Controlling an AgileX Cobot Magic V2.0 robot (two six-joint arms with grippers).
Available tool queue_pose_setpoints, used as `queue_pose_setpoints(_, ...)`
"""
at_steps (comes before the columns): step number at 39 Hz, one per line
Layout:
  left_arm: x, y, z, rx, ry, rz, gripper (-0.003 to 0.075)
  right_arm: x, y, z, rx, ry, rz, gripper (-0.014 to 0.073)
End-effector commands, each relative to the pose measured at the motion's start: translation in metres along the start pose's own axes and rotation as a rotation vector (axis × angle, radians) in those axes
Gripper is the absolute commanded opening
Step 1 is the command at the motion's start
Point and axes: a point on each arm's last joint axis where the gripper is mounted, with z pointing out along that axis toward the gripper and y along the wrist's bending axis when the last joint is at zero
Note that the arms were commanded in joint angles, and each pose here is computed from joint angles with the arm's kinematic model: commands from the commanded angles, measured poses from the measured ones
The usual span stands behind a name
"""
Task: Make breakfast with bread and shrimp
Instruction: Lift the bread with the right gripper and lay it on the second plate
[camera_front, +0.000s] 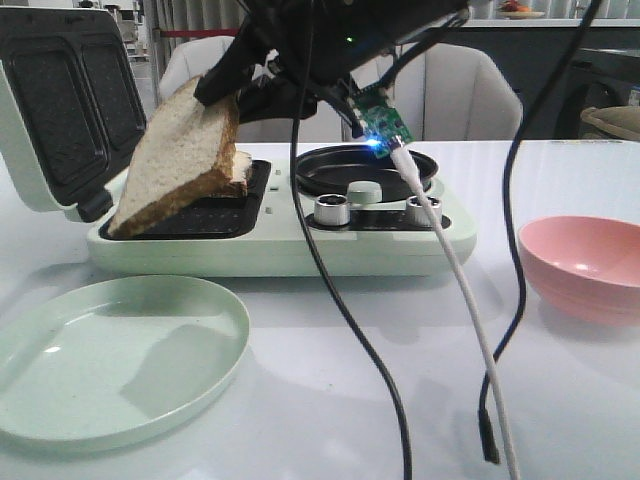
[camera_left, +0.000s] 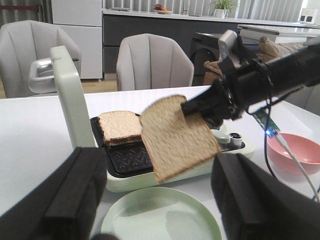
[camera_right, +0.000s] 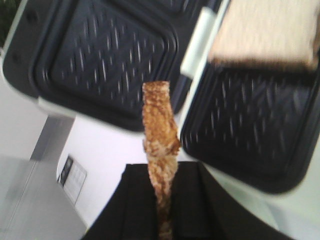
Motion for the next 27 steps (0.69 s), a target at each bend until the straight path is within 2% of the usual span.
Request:
queue_pose_setpoints(1,-0.015,-0.002,-0.004,0.011,-0.104,-0.016,0.0511,-0.03,0.022,-0.009,-0.05,-0.115,-0.022,0.0135)
queue_pose_setpoints(8,-0.015,-0.002,-0.004,0.011,-0.104,-0.016,0.0511,-0.049,0.015,0.023,-0.06,-0.145,-0.03,0.0137)
queue_pose_setpoints(15,-0.015,-0.002,-0.004,0.011,-0.104,-0.016,0.0511,-0.053,0.001,0.052,-0.065,-0.128,-0.027,0.0145)
queue_pose_setpoints(21,-0.015,-0.002,-0.004,0.011,-0.104,-0.016,0.0511,-0.047,-0.015,0.064,-0.019,-0.114,-0.035,0.0231)
queue_pose_setpoints(27,-0.015,-0.002,-0.004,0.011,-0.104,-0.016,0.0511,-0.045,-0.027,0.068,0.05,-0.111,-0.108,0.0375)
